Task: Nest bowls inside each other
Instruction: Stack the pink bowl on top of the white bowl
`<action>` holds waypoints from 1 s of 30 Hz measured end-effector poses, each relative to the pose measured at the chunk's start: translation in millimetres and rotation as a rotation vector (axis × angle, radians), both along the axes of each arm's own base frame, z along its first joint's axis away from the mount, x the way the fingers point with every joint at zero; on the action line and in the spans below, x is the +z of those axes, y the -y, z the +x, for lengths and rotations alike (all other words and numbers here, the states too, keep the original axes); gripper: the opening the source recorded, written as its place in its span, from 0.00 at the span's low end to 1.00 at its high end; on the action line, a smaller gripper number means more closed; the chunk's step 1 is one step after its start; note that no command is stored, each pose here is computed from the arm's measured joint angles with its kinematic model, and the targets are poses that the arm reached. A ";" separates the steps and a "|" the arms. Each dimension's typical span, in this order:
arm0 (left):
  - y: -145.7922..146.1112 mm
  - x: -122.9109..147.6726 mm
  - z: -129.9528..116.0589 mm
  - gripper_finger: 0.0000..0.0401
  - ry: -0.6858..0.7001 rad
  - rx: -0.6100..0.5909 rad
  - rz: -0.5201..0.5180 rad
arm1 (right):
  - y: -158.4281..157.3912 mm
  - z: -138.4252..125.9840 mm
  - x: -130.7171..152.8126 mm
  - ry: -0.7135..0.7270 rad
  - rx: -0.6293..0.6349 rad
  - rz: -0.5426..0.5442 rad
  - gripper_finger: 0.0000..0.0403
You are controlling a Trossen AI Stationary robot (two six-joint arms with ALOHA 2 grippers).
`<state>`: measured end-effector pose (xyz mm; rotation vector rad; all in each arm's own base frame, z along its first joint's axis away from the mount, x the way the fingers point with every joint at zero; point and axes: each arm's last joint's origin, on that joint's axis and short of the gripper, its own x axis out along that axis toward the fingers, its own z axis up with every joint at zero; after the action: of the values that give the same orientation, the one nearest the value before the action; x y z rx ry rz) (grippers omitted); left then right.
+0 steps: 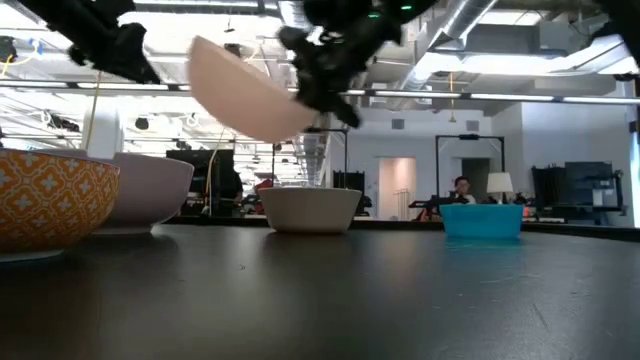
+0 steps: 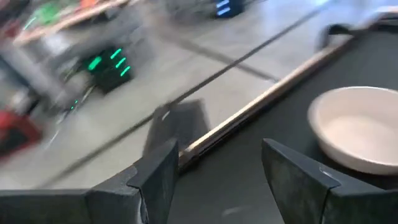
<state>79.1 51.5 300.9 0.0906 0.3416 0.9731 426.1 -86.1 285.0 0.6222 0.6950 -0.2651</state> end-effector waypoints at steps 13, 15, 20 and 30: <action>-9.6 38.9 -2.7 0.48 0.181 -0.047 0.318 | 26.4 103.1 -5.2 0.183 0.044 -0.020 0.00; -13.1 40.7 -5.1 0.47 0.201 -0.035 0.328 | 28.3 112.7 -14.3 0.207 0.041 -0.020 0.00; -20.8 38.6 -11.3 0.43 0.249 0.001 0.277 | 25.6 122.8 -32.2 0.245 0.025 0.008 0.00; -24.1 33.0 -13.3 0.42 0.265 -0.013 0.201 | 15.5 127.0 -43.3 0.213 0.029 -0.014 0.03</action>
<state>65.8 75.6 333.9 0.1442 -0.0011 0.9911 553.2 -101.6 241.7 0.6161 0.4962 -0.1731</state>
